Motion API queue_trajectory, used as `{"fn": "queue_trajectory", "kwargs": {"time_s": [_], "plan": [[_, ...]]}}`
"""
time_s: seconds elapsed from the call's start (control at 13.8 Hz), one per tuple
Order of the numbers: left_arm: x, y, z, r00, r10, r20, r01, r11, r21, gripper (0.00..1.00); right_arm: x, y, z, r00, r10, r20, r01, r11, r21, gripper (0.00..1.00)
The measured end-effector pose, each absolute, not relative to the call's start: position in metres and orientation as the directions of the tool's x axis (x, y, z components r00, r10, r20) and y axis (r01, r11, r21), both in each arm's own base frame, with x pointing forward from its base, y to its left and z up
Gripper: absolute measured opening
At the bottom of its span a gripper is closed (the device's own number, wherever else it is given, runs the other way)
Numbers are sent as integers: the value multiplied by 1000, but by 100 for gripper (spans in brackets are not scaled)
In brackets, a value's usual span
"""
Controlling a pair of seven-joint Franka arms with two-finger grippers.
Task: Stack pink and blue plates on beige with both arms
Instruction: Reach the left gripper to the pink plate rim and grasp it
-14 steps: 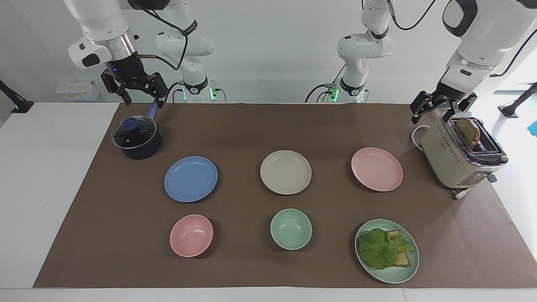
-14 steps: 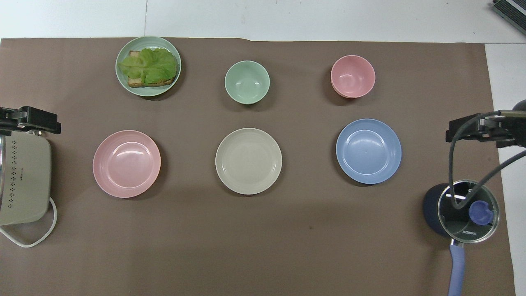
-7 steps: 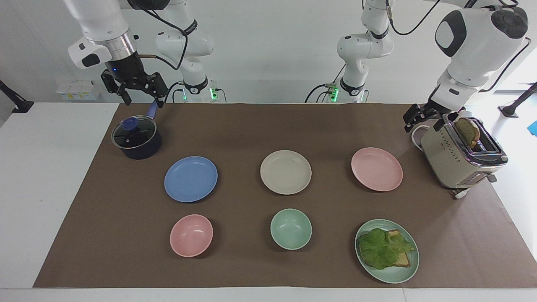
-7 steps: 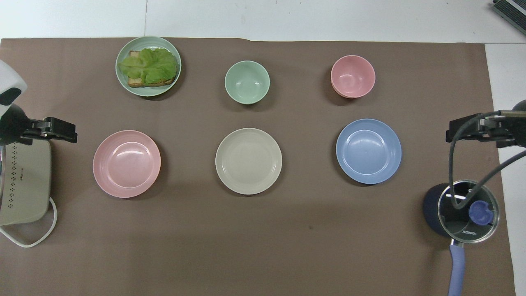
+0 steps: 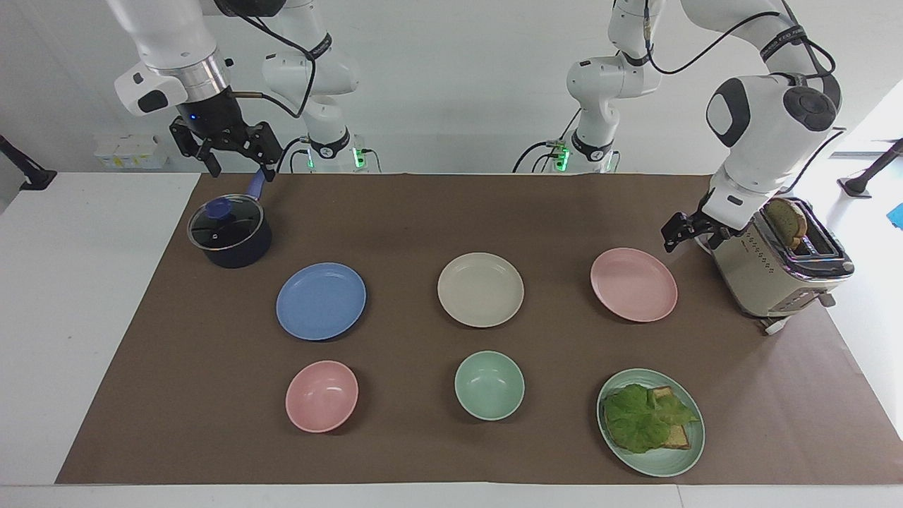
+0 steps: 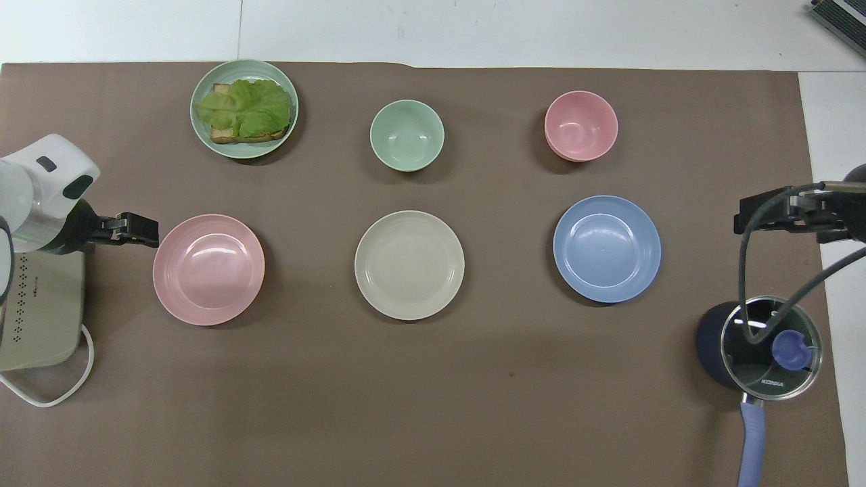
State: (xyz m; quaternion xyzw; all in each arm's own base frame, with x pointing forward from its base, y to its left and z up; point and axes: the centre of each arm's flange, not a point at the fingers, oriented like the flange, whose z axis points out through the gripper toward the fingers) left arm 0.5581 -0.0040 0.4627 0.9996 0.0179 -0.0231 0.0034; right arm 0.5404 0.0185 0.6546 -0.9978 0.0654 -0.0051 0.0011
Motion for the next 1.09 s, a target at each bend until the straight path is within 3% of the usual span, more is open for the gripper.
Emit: {"fn": "queue_trajectory", "kwargs": {"time_s": [0.43, 1.09], "plan": [[570, 10, 373, 988, 119, -102, 120, -993, 7, 100, 540, 17, 655, 991, -134, 10, -134, -991, -3, 100], [545, 32, 312, 960, 184, -211, 187, -982, -6, 100, 541, 12, 655, 990, -142, 10, -142, -990, -3, 100]]}}
